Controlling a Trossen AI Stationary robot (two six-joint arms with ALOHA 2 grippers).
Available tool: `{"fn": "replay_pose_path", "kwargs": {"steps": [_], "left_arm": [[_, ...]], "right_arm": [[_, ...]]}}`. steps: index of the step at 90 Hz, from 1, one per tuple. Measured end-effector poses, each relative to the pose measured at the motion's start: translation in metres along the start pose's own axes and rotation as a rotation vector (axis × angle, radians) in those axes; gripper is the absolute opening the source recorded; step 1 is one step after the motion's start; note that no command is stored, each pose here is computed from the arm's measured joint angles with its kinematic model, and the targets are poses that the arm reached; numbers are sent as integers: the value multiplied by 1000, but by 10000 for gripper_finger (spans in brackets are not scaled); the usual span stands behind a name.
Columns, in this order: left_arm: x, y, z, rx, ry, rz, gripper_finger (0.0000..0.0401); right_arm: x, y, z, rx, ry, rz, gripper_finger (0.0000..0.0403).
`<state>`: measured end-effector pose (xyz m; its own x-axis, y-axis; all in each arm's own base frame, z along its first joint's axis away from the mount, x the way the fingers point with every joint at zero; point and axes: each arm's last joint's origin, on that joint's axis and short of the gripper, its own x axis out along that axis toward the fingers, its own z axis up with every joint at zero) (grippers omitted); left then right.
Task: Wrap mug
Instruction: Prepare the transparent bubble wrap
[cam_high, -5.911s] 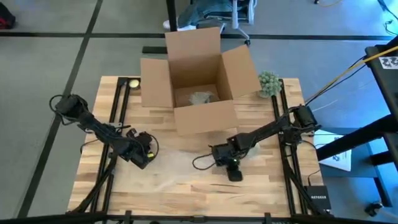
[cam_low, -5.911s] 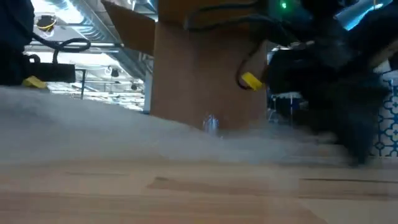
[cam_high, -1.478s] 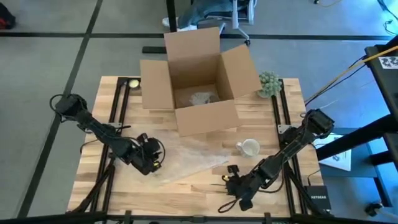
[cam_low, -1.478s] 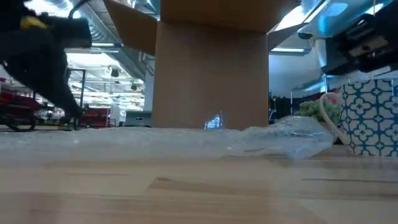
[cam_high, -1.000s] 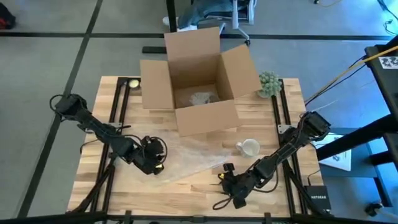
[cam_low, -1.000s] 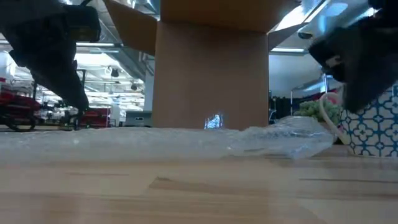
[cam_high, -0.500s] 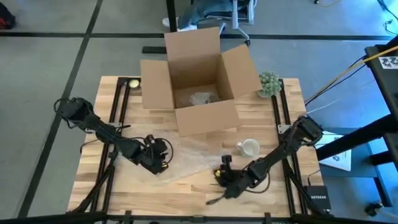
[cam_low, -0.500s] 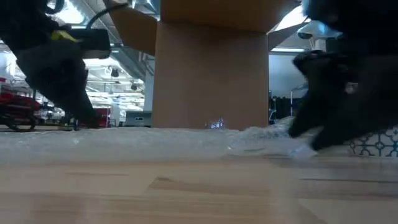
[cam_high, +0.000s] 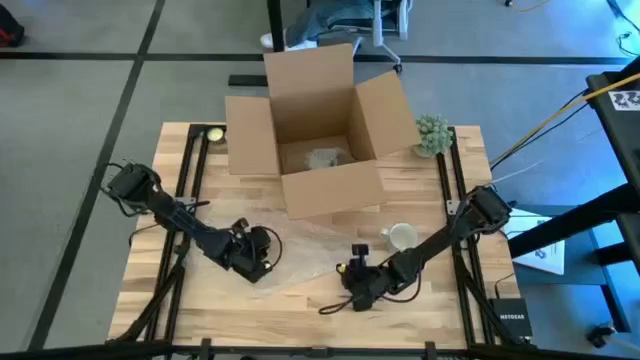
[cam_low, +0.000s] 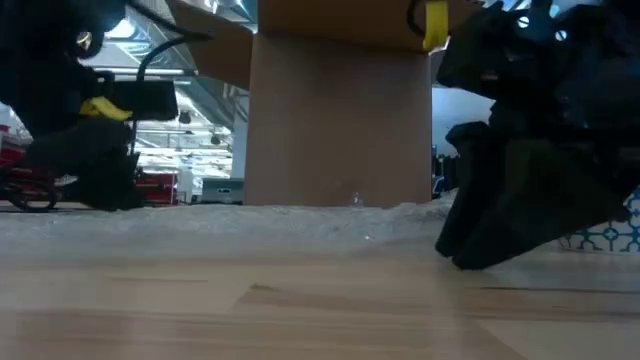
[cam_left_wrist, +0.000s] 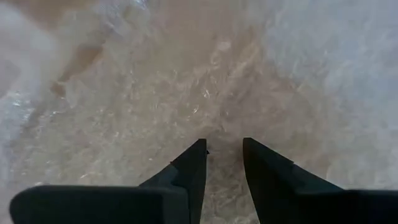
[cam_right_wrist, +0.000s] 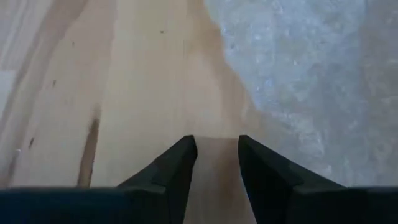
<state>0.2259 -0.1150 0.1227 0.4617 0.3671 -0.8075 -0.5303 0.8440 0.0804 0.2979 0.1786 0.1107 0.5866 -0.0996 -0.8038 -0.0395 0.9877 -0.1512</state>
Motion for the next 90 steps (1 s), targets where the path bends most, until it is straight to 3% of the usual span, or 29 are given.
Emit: {"fn": "replay_pose_path", "kwargs": {"steps": [17, 40, 58, 90], "left_arm": [[-1, -1, 1, -26, 0, -17, 88], [-2, -1, 0, -13, -2, -16, 88], [-3, 4, -4, -4, 22, 37, 88], [-4, 27, -25, -46, 80, 217, 88]], "right_arm": [[-8, -7, 2, 19, 9, -73, 115], [6, -29, 6, 180, 78, -34, 115], [7, -33, 5, 298, 204, 125, 115], [-22, 14, -16, 308, 476, 470, 115]]}}
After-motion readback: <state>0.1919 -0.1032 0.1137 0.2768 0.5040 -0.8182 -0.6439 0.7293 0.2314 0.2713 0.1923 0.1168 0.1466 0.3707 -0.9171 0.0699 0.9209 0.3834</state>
